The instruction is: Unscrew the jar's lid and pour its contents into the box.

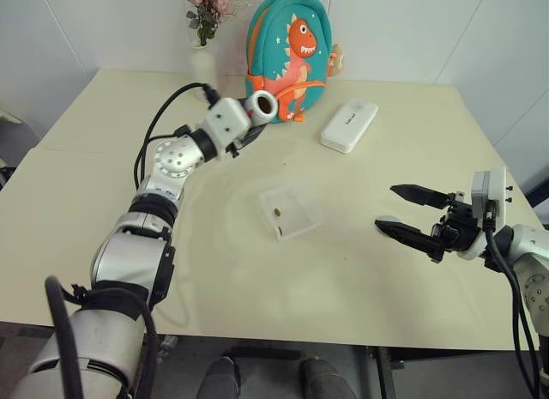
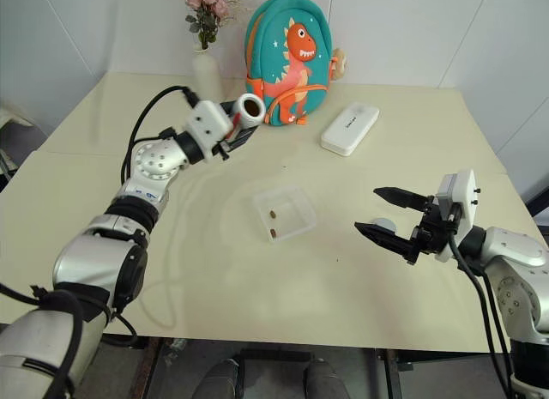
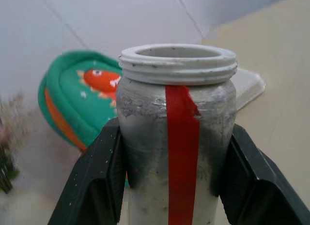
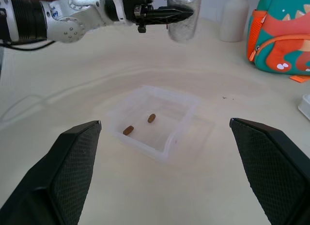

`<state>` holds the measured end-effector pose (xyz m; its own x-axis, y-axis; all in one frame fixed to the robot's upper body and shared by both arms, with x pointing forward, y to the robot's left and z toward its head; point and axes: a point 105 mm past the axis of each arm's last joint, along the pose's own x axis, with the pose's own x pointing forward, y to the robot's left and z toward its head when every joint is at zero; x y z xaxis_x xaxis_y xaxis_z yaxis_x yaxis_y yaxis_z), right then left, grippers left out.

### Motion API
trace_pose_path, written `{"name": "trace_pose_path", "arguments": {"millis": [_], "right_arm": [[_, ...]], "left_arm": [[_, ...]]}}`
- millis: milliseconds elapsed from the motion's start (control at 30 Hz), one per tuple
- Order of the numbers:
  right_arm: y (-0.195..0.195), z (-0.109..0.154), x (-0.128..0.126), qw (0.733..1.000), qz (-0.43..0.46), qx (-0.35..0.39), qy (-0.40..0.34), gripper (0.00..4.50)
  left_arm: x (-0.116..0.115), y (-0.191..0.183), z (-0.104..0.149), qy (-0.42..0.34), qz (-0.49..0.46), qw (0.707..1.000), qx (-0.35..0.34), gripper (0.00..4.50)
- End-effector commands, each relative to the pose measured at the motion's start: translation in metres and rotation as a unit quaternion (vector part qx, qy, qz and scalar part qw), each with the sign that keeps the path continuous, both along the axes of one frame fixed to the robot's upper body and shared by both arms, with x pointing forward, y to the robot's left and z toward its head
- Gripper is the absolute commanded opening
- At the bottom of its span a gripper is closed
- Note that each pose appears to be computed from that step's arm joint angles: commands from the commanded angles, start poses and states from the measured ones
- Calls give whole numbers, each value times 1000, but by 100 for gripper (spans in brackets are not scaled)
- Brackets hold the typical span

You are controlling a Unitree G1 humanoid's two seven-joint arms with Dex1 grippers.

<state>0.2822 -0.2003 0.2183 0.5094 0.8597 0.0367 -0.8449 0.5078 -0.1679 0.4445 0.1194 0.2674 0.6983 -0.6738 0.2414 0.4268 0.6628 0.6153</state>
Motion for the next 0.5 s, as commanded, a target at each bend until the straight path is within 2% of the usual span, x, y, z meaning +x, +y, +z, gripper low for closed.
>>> {"name": "trace_pose_path", "arguments": {"millis": [33,67,233,433,500], "right_arm": [[-6,10,2,999,23,-19,-17,446],[-7,12,4,999,24,-19,-18,446],[-3,16,13,999,38,-20,-20,446],[0,16,17,998,52,-27,-17,446],[0,17,18,998,53,-28,-16,446]], "left_arm": [[-7,21,1,53,-36,989,-134,218],[-12,25,-11,81,-53,983,-158,218],[-32,44,-59,159,-64,966,-192,218],[-45,62,-105,207,-40,967,-146,218],[-45,66,-104,203,-34,968,-144,218]]}}
